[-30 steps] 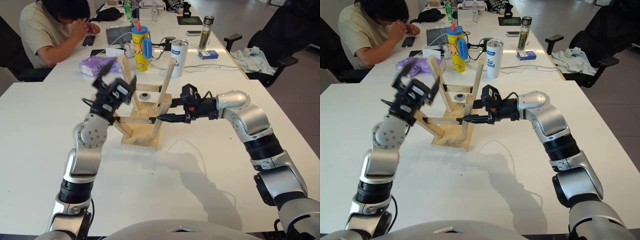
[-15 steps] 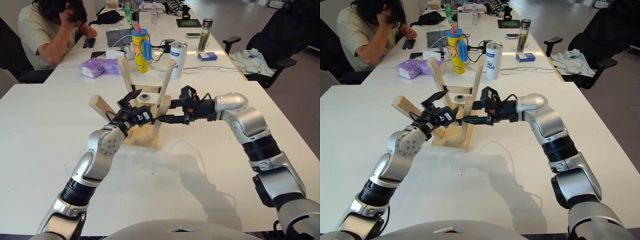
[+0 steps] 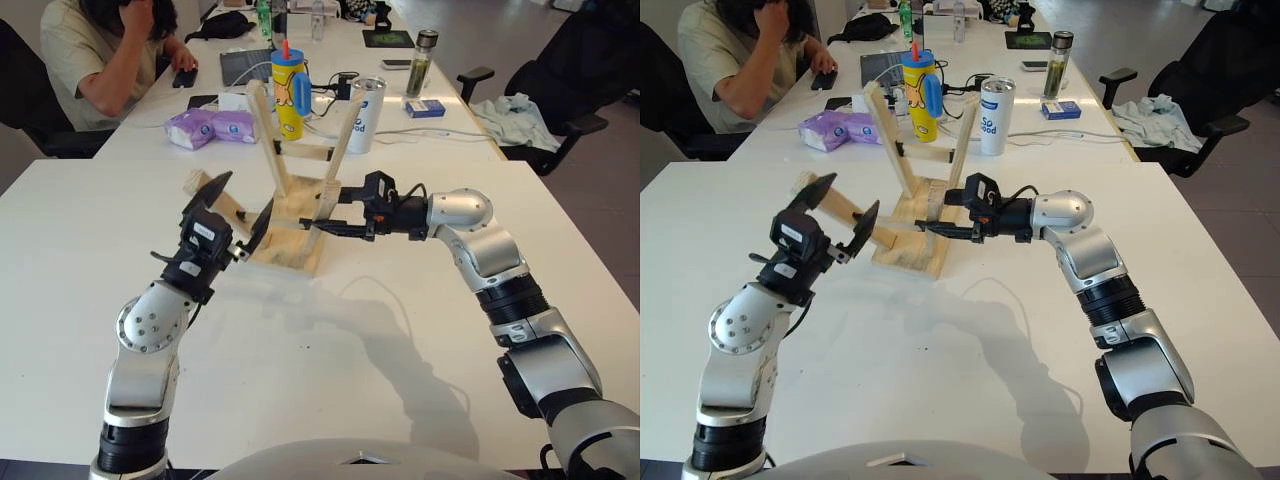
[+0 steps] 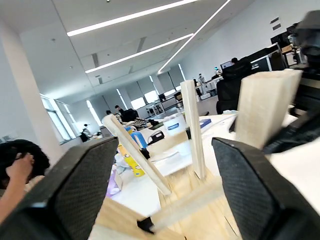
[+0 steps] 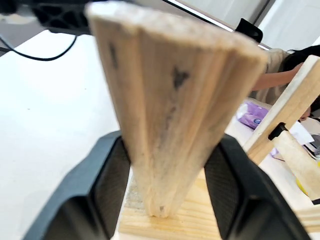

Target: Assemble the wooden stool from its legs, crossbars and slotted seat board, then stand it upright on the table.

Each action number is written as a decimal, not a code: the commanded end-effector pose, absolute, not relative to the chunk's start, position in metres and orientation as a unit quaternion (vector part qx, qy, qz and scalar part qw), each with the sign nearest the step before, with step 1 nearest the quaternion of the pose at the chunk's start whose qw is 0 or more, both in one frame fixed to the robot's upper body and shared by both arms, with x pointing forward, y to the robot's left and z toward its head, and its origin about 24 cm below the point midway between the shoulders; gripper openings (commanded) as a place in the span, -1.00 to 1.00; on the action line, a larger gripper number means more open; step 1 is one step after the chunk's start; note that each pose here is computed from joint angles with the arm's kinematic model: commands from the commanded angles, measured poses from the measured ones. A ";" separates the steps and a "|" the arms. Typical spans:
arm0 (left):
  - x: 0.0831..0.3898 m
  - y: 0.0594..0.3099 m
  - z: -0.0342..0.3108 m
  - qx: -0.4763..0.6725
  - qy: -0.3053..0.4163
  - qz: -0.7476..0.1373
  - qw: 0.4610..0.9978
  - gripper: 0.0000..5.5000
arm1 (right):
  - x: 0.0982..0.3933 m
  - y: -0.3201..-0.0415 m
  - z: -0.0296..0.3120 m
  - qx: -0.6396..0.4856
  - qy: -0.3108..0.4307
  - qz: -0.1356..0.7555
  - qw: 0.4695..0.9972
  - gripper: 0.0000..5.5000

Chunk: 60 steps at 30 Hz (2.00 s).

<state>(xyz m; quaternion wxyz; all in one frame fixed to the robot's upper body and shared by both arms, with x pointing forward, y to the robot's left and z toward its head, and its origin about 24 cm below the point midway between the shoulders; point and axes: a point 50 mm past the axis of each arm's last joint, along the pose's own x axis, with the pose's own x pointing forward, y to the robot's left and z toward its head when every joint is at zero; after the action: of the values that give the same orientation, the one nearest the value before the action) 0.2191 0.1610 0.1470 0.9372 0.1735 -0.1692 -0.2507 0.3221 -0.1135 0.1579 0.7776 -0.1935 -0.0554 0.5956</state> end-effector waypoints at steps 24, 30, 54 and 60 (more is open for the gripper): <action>0.211 0.145 0.059 0.124 0.088 -0.384 0.911 0.28 | 0.319 -0.140 0.135 -0.101 0.147 0.656 0.734 0.50; 0.233 0.147 0.051 0.118 0.091 -0.324 0.934 0.28 | 0.319 -0.161 0.119 -0.135 0.164 0.612 0.762 0.62; 0.227 0.151 0.003 0.164 0.213 -0.315 0.910 0.28 | 0.301 -0.131 0.326 0.164 -0.277 0.518 0.793 0.04; 0.228 0.148 0.002 0.150 0.212 -0.314 0.913 0.28 | 0.296 -0.061 0.225 0.166 -0.053 0.523 0.834 0.04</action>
<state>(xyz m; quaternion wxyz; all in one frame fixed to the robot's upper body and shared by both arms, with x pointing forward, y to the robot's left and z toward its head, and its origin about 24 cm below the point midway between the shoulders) 0.2393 0.1468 0.0256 0.9236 0.1659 0.1484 -0.3120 0.2879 -0.0894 0.3089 0.7821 0.1917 -0.2380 0.5431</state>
